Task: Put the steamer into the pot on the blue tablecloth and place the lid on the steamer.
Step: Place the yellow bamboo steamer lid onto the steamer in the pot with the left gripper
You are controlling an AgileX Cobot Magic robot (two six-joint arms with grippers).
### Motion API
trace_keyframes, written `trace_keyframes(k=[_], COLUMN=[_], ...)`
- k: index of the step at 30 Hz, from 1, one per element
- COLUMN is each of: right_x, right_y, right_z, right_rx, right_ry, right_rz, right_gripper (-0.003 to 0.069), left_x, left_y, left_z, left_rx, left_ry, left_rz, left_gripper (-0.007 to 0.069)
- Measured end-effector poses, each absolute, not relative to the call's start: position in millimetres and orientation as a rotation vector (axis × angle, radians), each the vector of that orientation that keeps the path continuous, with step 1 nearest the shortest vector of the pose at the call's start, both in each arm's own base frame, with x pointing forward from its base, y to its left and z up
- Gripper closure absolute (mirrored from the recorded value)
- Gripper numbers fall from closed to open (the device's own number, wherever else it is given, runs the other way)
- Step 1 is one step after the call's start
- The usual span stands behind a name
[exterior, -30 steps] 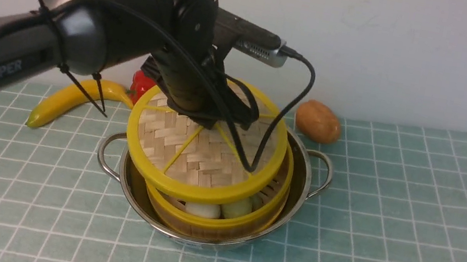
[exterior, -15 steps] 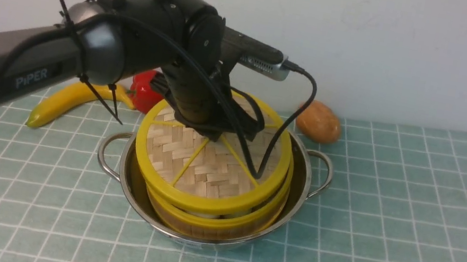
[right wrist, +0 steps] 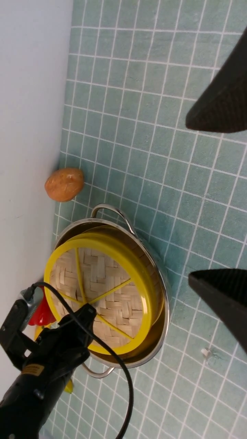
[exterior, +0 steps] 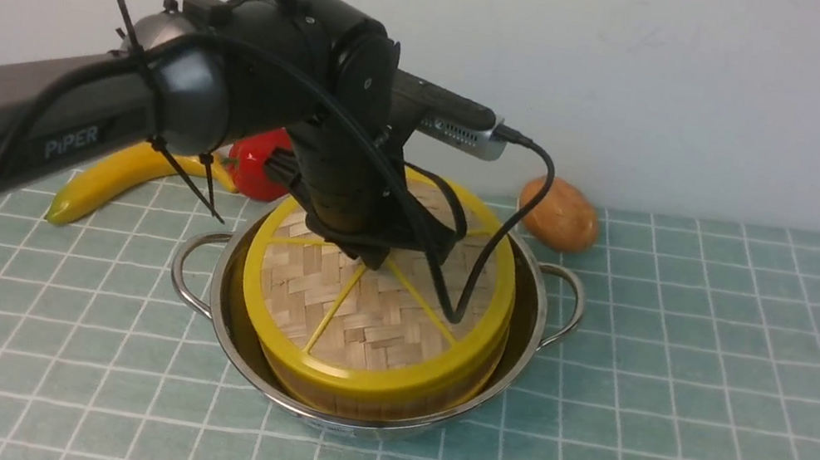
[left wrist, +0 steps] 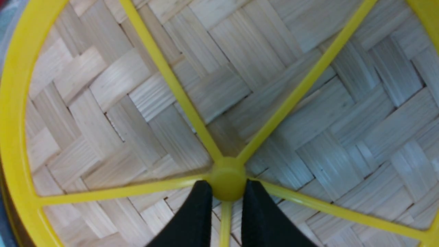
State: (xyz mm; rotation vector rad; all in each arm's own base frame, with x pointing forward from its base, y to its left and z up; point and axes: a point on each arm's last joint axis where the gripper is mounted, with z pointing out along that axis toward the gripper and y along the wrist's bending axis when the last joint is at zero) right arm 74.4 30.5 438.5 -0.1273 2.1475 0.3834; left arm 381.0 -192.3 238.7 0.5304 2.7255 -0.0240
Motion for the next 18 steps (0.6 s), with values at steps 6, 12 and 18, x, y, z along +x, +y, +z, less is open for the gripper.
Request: trace_keyframes(k=[6,12,18], right_x=[74.4,74.4,74.4], right_y=[30.5,30.5,30.6], right_z=[438.5,438.5,438.3], right_rx=[-0.127,-0.127,-0.127], right_ry=[2.147,2.147,2.148], right_rz=[0.383,0.383,0.383], right_gripper=[0.0146,0.0146,0.0146], left_x=[382.0,382.6,381.4], left_y=[-193.3,-193.7,-193.6], left_z=[239.1,239.4,243.8], left_rx=[0.534,0.534,0.533], left_ry=[2.710,2.702,2.691], left_rz=[-0.030,-0.033,-0.040], left_gripper=[0.0526,0.0526,0.0526])
